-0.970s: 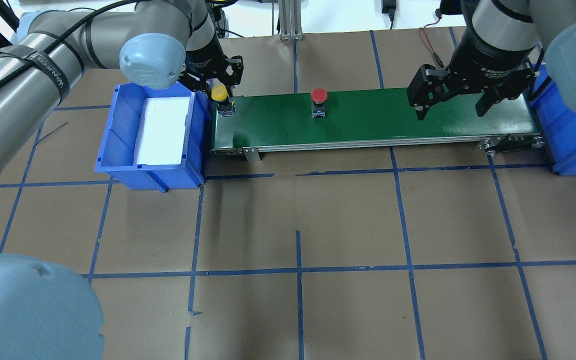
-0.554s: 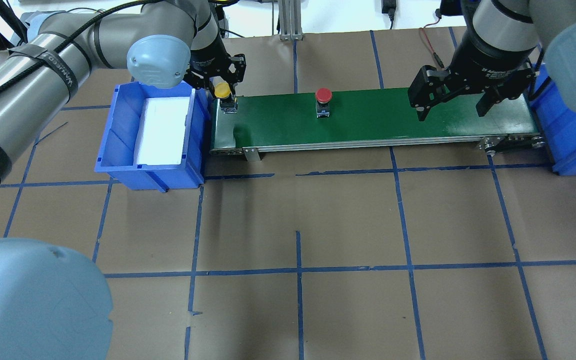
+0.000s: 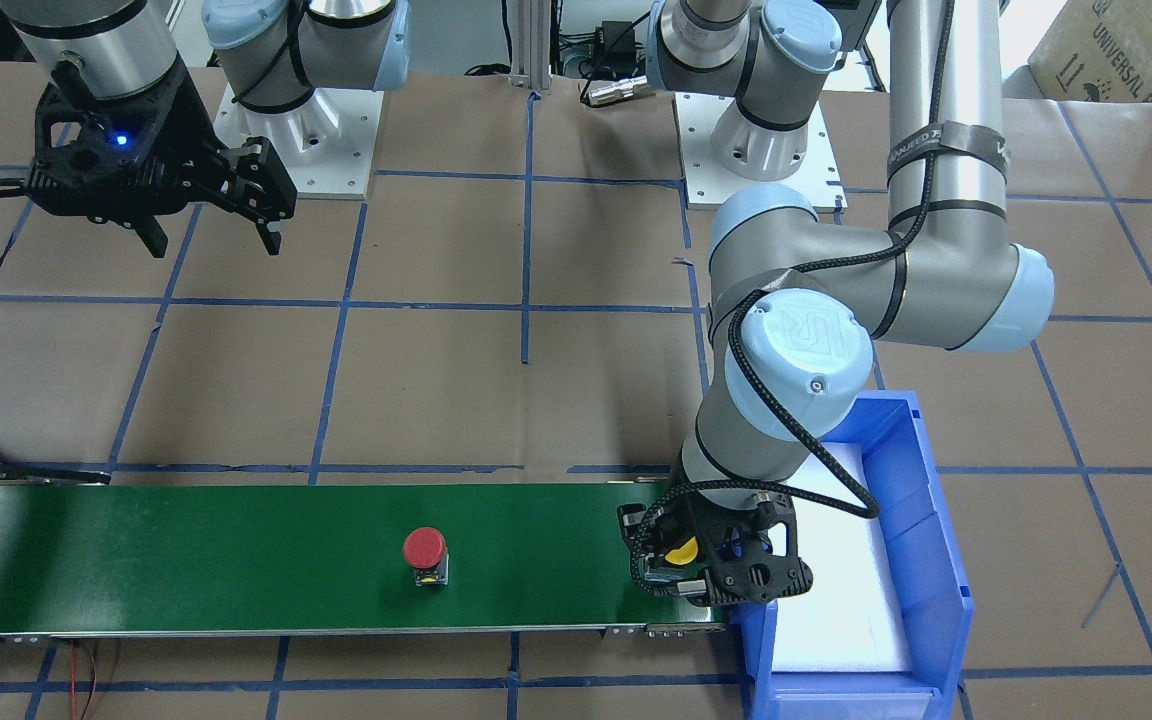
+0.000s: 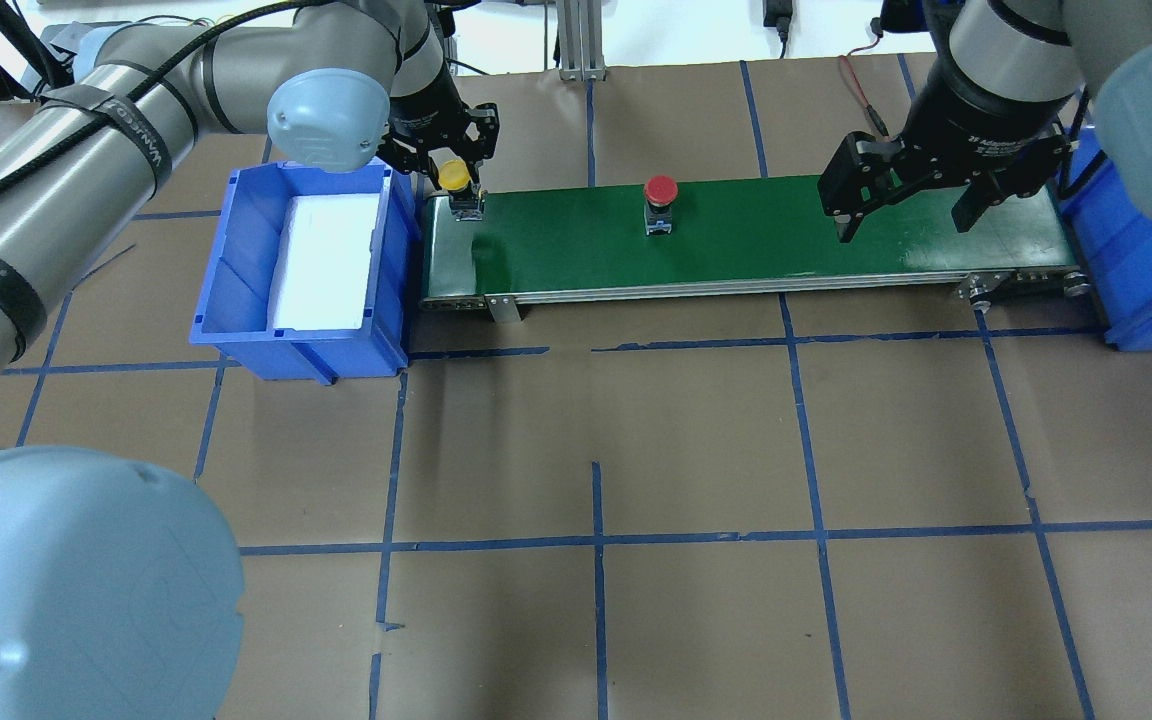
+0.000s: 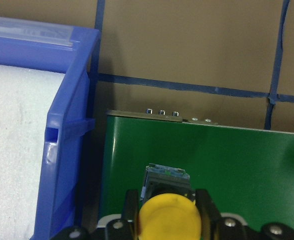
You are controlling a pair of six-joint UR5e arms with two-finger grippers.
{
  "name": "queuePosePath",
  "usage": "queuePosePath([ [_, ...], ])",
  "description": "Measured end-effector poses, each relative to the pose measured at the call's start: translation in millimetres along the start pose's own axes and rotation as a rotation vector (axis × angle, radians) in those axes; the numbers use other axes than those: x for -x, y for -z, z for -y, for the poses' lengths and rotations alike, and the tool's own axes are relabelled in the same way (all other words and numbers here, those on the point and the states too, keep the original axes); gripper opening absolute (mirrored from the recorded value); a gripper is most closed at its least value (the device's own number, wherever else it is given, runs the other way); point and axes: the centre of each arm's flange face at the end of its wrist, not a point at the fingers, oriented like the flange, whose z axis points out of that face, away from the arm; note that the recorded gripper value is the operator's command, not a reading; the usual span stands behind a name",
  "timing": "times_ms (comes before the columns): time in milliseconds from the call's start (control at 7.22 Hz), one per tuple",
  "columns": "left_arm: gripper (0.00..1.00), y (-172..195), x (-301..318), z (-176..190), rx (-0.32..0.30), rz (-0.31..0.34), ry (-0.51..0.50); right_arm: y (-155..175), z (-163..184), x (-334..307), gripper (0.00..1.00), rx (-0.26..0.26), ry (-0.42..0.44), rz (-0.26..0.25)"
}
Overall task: Transport two buttons from left to right
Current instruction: 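Carry the yellow button to the conveyor start and lower it, then release the yellow button with the left gripper while the right gripper moves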
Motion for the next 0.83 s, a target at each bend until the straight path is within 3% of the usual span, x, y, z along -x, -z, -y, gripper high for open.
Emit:
queuePosePath([
  [139,0.22,-4.1,-3.2,-0.2,0.001,-0.003,0.001,0.7,-0.3,-0.4,1.0,-0.001,0.003,0.0],
  [277,0.46,-6.2,-5.4,-0.8,0.003,-0.003,0.001,1.4,-0.6,-0.5,1.0,-0.003,0.019,0.002],
  [416,0.83,-7.4,-6.7,-1.2,0.004,-0.003,0.0,1.5,-0.6,-0.5,1.0,-0.003,0.041,0.004],
  [554,1.0,-8.2,-7.0,-1.3,0.005,-0.003,0.006,0.6,-0.4,-0.7,1.0,-0.001,0.057,0.005],
  [831,1.0,-9.4,-7.3,-1.5,0.007,-0.003,0.034,-0.5,5.0,-8.7,1.0,-0.001,0.102,0.005],
])
